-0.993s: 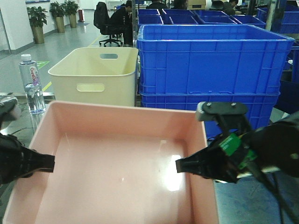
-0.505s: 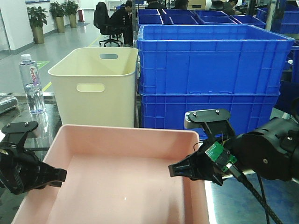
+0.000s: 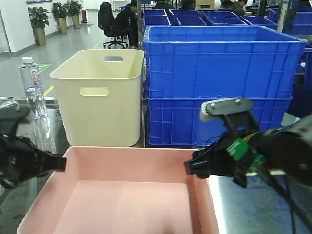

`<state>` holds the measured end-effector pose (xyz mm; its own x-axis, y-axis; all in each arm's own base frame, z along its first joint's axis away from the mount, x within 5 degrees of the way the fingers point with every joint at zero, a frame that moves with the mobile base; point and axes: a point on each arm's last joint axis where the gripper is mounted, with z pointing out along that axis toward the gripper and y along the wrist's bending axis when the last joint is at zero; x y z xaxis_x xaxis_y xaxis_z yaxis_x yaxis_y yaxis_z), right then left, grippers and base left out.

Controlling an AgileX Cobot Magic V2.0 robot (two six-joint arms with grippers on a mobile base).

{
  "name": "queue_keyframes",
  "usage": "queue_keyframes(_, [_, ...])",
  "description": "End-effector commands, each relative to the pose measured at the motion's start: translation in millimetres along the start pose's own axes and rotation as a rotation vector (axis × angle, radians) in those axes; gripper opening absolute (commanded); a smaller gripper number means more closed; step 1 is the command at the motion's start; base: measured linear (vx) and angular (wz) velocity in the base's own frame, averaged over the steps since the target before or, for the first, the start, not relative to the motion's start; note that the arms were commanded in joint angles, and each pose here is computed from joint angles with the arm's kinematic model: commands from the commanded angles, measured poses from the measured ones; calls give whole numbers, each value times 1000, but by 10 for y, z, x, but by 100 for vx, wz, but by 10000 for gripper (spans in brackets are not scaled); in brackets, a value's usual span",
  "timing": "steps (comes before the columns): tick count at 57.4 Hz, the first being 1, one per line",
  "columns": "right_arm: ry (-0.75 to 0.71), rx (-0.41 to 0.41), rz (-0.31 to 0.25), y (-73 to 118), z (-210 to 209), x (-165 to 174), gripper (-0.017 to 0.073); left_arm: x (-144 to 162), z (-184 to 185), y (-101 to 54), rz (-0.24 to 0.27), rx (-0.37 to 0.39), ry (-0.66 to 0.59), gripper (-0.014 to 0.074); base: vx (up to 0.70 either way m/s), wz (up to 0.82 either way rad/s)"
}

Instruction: Grab pink bin and stack on right shelf

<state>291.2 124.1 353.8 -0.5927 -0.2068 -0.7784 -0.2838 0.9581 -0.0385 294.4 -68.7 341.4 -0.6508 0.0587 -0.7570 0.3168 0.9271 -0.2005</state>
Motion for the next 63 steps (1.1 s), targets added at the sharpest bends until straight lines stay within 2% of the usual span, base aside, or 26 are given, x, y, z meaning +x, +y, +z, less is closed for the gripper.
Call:
queue_keyframes(1, [-134,45,-43,-114,-451,-169,314,-230,-504,-145,65,2,-214,128,0,0])
queue_keyframes(5, [-131,74,-55,-164,-610,-147,164,-208,-712,-203,130,0,-255,0,0,0])
queue_keyframes(9, [-144,92,-67,-203,-767,-119,-7,-111,-892,-247,180,-7,-293,-10,0,0])
queue_keyframes(10, [-153,90,-65,-207,-799,-110,-17,-78,-919,-253,186,-8,-298,-10,0,0])
queue_keyframes(17, [-262,46,-73,-207,-967,142,-14,395,-1046,-257,226,-26,-292,-9,0,0])
queue_keyframes(25, [-441,-37,-95,-181,-1113,682,-13,1096,-1146,-229,196,-50,-325,-6,0,0])
queue_keyframes(28, [-466,-61,-100,-171,-1097,926,-13,1329,-1164,-221,179,-50,-343,-6,0,0])
queue_keyframes(35, [-506,-105,-120,-147,-1024,1396,-11,1701,-1293,-224,188,-65,-443,-5,0,0])
queue_keyframes(40, [-532,-136,-128,-120,-959,1604,-11,1805,-1370,-215,187,-86,-539,-5,0,0])
queue_keyframes(46, [-572,-162,-129,-96,-940,1655,-11,1827,-1480,-221,190,-106,-638,-5,0,0])
queue_keyframes(63, [-579,-167,-124,-93,-941,1654,-11,1837,-1504,-228,193,-105,-650,-5,0,0])
